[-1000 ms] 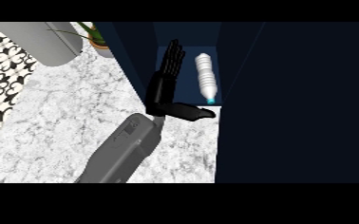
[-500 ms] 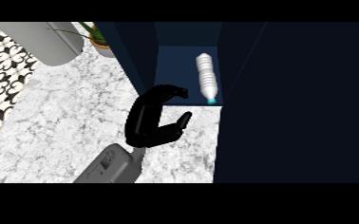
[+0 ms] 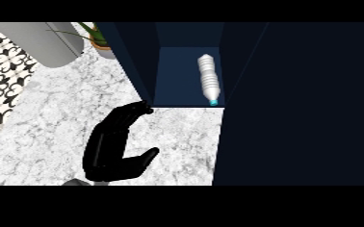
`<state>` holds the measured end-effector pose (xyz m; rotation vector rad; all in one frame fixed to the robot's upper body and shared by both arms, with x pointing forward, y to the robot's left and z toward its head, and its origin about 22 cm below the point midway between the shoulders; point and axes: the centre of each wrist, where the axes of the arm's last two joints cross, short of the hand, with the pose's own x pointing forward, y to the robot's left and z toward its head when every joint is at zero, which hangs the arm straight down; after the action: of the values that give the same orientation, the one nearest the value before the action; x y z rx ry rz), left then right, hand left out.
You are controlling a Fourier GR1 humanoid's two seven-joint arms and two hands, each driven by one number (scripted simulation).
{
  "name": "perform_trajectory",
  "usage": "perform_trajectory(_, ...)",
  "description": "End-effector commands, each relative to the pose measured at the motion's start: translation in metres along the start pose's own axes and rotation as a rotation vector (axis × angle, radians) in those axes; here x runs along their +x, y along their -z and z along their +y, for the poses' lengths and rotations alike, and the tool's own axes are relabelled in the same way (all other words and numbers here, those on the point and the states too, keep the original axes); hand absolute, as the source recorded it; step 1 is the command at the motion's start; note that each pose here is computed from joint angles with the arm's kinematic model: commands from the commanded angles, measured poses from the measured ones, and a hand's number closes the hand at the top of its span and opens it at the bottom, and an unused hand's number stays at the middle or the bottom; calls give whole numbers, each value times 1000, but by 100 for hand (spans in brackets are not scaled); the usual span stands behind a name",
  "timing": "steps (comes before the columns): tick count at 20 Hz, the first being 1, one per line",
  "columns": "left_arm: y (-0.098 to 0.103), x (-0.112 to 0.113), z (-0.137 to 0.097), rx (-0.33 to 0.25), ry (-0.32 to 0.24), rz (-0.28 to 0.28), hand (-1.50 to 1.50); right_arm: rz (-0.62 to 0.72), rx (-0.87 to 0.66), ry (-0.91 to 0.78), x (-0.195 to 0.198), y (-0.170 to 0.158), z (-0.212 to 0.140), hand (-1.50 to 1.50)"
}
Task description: Pick up the bottled water, place it into the cabinet and close the cabinet
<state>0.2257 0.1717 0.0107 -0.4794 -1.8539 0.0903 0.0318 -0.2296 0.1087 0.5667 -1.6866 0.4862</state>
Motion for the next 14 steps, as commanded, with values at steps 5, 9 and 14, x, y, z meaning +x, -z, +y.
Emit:
perform_trajectory(5,-33,39,35,79,-27,-23,-150,14,188,-131,40,14,13,150)
perform_trajectory(9,-34,50,53,129,-64,-42,-150,-18,318,-93,42,22,23,150)
perform_trajectory(14,-52,65,61,110,-70,-20,-150,-24,374,-139,46,31,24,150)
